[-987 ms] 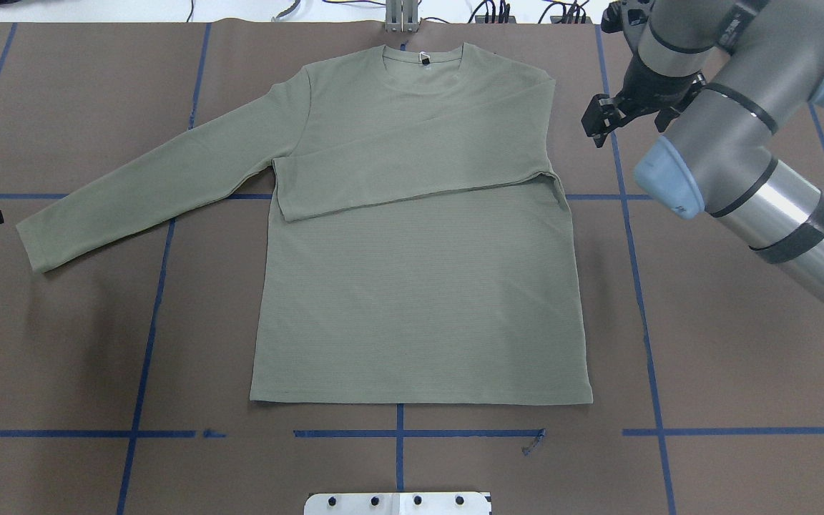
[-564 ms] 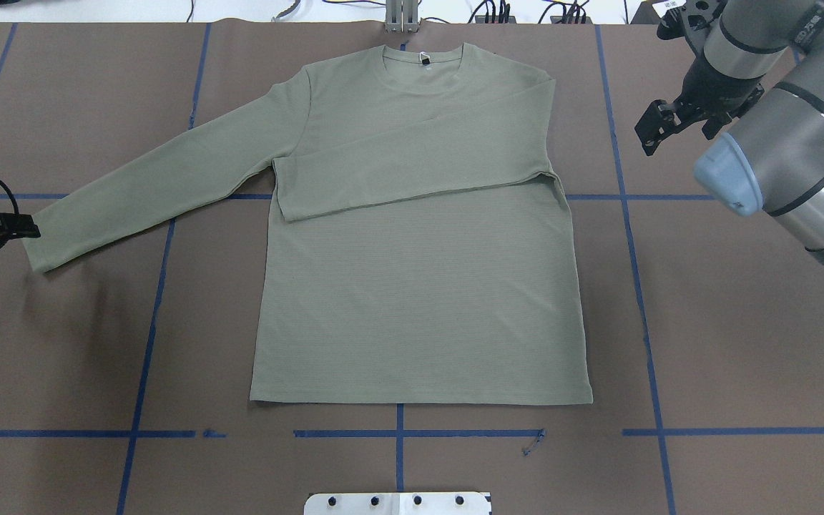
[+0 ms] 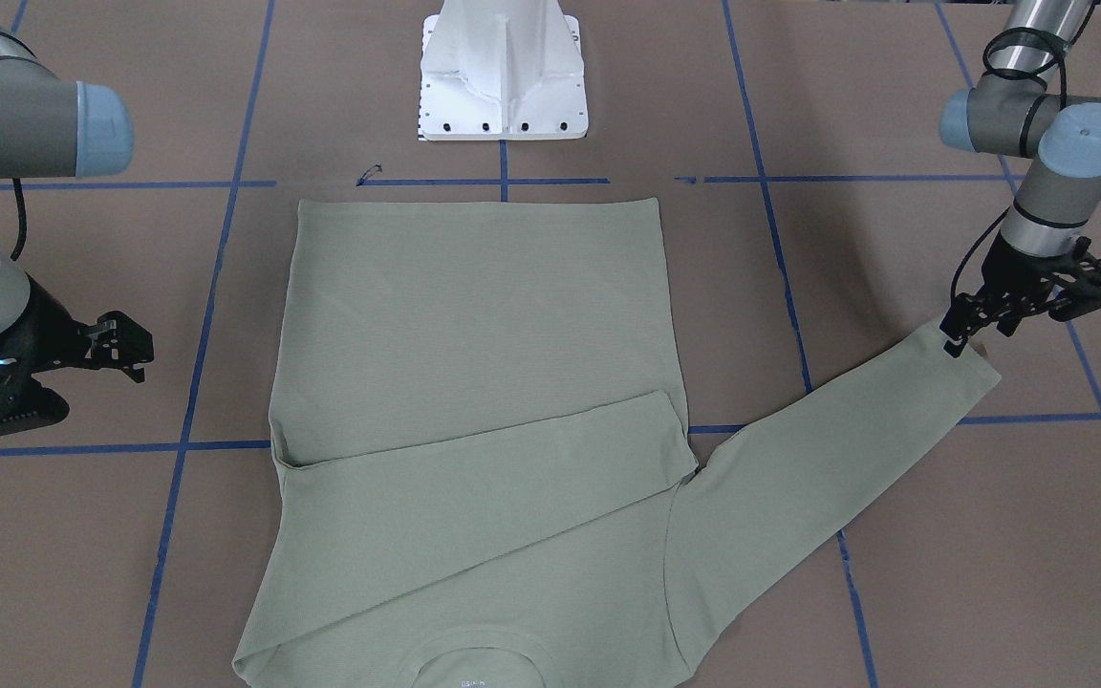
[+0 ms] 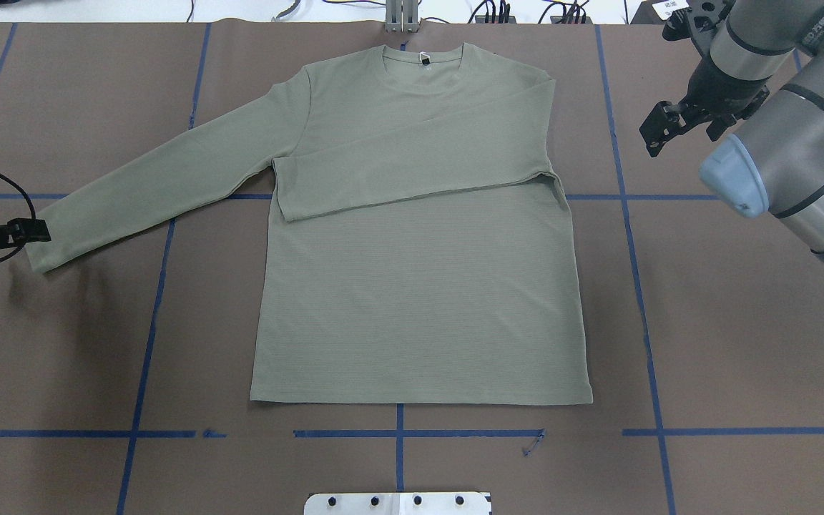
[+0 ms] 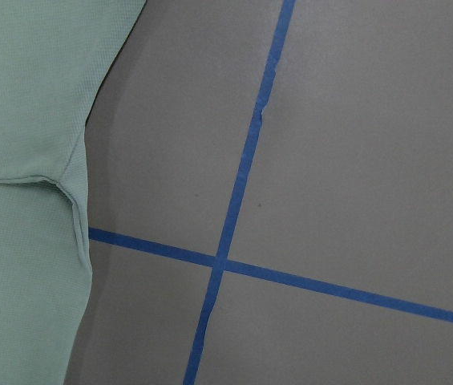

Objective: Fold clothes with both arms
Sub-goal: 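Lower the left gripper to the other sleeve cuff and grasp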

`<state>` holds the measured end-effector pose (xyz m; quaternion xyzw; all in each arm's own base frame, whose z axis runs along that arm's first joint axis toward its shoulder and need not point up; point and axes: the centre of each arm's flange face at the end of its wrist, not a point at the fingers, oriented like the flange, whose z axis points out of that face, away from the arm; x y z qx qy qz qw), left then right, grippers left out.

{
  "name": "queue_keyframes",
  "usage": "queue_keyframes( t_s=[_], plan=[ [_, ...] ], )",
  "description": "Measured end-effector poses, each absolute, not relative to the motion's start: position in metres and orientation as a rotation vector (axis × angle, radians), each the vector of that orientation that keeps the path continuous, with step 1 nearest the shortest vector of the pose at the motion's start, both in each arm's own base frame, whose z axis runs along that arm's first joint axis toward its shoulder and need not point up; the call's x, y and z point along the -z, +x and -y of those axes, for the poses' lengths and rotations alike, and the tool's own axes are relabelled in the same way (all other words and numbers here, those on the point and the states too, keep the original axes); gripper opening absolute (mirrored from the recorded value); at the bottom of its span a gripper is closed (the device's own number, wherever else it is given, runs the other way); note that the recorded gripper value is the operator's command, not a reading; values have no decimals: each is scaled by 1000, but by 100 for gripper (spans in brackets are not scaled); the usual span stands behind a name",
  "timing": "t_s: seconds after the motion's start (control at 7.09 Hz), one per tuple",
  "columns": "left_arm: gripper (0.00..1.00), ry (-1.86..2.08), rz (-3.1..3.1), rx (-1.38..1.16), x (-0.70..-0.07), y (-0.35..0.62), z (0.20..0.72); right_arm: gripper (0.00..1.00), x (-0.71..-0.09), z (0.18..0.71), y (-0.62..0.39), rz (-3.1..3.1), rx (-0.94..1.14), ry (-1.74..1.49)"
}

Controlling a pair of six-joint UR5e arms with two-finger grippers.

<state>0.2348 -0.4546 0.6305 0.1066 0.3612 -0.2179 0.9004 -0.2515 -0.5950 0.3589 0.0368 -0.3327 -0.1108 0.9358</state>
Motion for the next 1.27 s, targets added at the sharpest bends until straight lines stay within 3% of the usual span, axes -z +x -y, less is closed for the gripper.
queue_keyframes(
  t_s=[0.56,0.7,0.99,1.27],
  plan=[
    [100,215,-738,440,-636,240,453,100,-357,594,-251,682,225,77],
    [91,213,-737,435,-636,243,451,100,-357,594,-251,682,224,76],
    [63,216,-739,433,-635,247,452,100,-356,594,-251,683,225,78],
    [27,217,-746,431,-630,248,453,100,-352,592,-250,693,227,82]
  ],
)
